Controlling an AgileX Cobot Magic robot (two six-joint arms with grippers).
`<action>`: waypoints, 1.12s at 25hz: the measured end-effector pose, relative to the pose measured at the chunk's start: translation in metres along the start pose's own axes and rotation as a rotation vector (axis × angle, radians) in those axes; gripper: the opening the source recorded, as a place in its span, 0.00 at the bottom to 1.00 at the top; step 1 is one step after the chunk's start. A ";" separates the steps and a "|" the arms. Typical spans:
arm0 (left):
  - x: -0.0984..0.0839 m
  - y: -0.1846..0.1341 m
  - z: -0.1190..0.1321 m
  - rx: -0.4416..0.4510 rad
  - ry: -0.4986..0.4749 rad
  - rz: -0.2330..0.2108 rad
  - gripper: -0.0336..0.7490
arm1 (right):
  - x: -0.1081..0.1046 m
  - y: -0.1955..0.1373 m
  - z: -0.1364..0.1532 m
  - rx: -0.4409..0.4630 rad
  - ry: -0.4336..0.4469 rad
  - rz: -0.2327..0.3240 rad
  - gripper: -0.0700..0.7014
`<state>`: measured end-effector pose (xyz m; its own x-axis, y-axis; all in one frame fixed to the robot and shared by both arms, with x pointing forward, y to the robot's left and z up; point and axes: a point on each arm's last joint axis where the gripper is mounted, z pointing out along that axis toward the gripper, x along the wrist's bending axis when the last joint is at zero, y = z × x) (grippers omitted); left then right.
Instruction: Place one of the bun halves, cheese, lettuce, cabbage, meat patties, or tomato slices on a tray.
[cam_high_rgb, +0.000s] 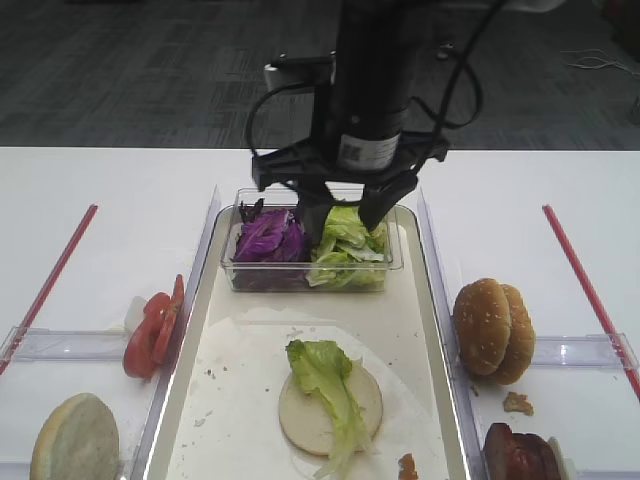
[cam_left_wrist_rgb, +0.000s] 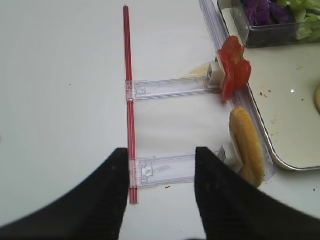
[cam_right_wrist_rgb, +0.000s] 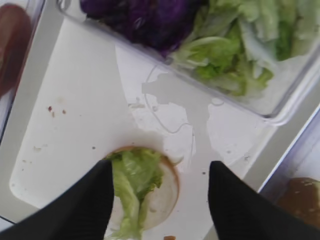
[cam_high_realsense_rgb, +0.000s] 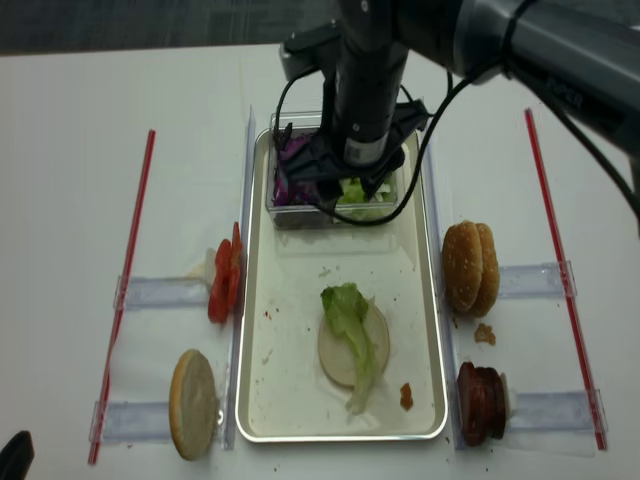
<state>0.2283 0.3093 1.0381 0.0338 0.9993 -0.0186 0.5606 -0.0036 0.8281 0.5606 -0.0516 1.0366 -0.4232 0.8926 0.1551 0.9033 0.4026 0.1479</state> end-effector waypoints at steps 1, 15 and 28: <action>0.000 0.000 0.000 0.000 0.000 0.000 0.42 | -0.009 0.002 -0.004 -0.010 -0.002 0.023 0.66; 0.000 0.000 0.000 0.000 0.000 0.000 0.42 | -0.112 0.001 -0.055 -0.131 -0.049 0.246 0.65; 0.000 0.000 0.000 0.000 0.000 0.000 0.42 | -0.175 -0.017 -0.090 -0.195 -0.148 0.330 0.65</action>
<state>0.2283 0.3093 1.0381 0.0338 0.9993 -0.0186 0.5606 -0.0036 0.8281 0.6129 -0.2329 1.0944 -0.0856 0.9926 0.0856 0.9527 0.0564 0.2986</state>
